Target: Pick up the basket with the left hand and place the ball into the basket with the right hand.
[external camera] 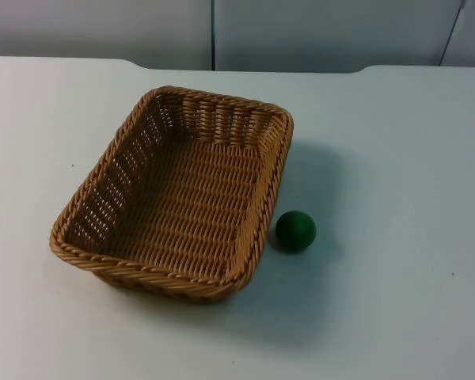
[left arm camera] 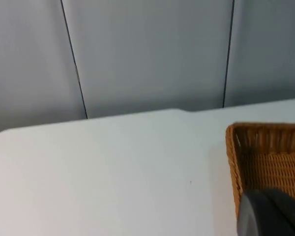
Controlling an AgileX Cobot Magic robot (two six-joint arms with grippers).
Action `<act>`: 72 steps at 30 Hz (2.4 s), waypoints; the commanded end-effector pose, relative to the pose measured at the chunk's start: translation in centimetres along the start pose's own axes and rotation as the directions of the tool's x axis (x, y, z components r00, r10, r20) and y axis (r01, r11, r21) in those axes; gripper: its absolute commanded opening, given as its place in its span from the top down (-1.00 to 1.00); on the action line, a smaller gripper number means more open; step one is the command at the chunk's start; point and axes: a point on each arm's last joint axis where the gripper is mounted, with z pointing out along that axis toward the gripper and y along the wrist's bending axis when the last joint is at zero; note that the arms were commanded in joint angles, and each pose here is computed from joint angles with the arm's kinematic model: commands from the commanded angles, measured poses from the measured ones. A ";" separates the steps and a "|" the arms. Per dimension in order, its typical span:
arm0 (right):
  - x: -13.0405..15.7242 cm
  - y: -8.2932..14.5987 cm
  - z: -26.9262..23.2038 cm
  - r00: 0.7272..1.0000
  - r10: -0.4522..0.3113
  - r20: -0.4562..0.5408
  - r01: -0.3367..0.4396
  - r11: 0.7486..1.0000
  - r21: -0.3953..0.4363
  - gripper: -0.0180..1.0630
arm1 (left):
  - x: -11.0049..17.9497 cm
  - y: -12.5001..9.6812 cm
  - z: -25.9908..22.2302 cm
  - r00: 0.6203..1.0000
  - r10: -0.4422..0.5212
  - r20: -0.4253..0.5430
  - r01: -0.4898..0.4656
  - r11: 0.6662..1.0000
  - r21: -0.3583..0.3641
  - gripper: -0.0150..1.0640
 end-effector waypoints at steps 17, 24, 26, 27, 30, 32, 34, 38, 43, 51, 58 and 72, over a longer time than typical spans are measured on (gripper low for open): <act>0.0 0.0 0.1 1.000 0.003 0.010 -0.003 1.000 0.006 0.97 | 1.7 -2.8 15.3 0.745 0.003 -0.667 0.290 0.899 0.328 0.98; 0.0 0.0 0.1 1.000 0.003 0.010 -0.003 1.000 0.006 0.97 | 4.4 -4.2 20.6 0.638 -0.010 -0.770 0.479 0.788 0.386 0.98; 0.0 0.0 0.1 1.000 0.003 0.010 -0.003 1.000 0.006 0.97 | 5.6 -4.5 22.0 0.623 0.006 -0.782 0.458 0.808 0.371 0.98; 0.0 0.0 0.1 1.000 0.003 0.010 -0.003 1.000 0.006 0.97 | 6.2 -4.6 22.8 0.625 0.018 -0.781 0.427 0.830 0.360 0.98; 0.0 0.0 0.1 1.000 0.003 0.010 -0.003 1.000 0.006 0.97 | 7.3 -5.7 24.1 0.633 0.082 -0.770 0.347 0.859 0.377 0.98; 0.0 0.0 0.1 1.000 0.003 0.010 -0.003 1.000 0.006 0.97 | 7.8 -6.9 25.5 0.647 0.115 -0.754 0.284 0.881 0.379 0.98; 0.0 0.0 0.1 1.000 0.003 0.010 -0.003 1.000 0.006 0.97 | 8.1 -7.7 26.1 0.648 0.145 -0.747 0.253 0.885 0.391 0.98; 0.0 0.0 0.1 1.000 0.003 0.010 -0.003 1.000 0.006 0.97 | 8.1 -9.5 28.6 0.676 0.257 -0.691 0.137 0.878 0.459 0.98; 0.0 0.0 0.1 1.000 0.003 0.010 -0.003 1.000 0.006 0.97 | 8.0 -10.1 31.6 0.686 0.326 -0.651 0.051 0.870 0.490 0.78; 0.0 0.0 0.1 1.000 0.003 0.010 -0.003 1.000 0.006 0.97 | 8.0 -10.6 35.3 0.727 0.279 -0.627 0.026 0.902 0.431 -0.20; 0.0 0.0 0.1 1.000 0.003 0.010 -0.003 1.000 0.006 0.97 | 7.2 -10.0 36.6 0.797 0.300 -0.525 -0.092 0.918 0.386 -0.20; 0.0 0.0 0.1 1.000 0.003 0.010 -0.003 1.000 0.006 0.97 | 13.3 -8.9 38.9 0.714 0.307 -0.630 -0.103 0.935 0.339 -0.12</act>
